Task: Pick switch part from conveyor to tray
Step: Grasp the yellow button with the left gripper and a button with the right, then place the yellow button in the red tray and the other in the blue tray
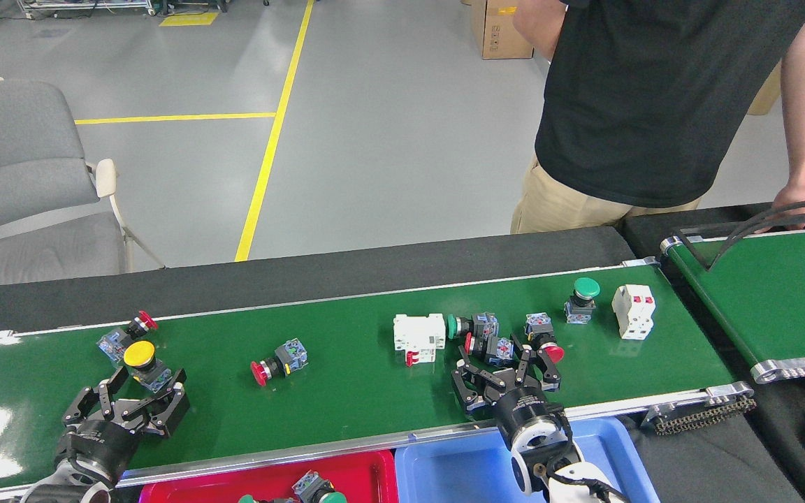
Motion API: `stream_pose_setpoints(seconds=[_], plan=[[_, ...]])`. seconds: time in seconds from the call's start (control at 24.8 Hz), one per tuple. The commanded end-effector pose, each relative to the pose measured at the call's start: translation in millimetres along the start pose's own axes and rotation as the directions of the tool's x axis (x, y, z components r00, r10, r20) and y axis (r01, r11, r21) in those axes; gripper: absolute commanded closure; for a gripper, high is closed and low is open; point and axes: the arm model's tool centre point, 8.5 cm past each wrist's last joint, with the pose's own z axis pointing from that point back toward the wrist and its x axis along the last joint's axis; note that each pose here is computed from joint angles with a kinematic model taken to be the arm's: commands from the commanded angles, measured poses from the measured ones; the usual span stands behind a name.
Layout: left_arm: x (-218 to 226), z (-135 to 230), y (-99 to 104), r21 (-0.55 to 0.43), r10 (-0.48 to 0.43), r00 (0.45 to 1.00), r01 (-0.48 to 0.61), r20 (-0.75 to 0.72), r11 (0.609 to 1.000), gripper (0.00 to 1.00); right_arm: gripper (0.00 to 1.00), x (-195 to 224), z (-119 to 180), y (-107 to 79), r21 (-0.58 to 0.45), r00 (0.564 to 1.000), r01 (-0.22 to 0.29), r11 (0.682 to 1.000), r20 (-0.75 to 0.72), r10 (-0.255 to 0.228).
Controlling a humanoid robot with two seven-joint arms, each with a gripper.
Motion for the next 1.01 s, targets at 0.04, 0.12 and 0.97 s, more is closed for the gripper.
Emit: stream_pose_setpoints(seconds=[0.04, 0.12, 0.97], plan=[[-9.0, 2.2, 7.9, 0.042, 0.007, 1.0, -0.006, -0.015, 0.999, 0.86, 0.89, 3.0, -2.6, -20.1, -0.054, 1.0, 0.003, 0.999, 0.016, -0.002], [-8.9, 4.9, 7.6, 0.074, 0.005, 1.0, -0.004, -0.011, 0.997, 0.9, 0.89, 17.9, 3.7, -32.4, -0.098, 0.997, 0.007, 0.995, 0.079, 0.001], [90.7, 159.9, -12.4, 0.169, -0.041, 0.932, -0.021, 0.36, 0.985, 0.0, 0.02, 108.3, 105.5, -17.3, -0.118, 0.871, 0.107, 0.987, 0.49, -0.035]])
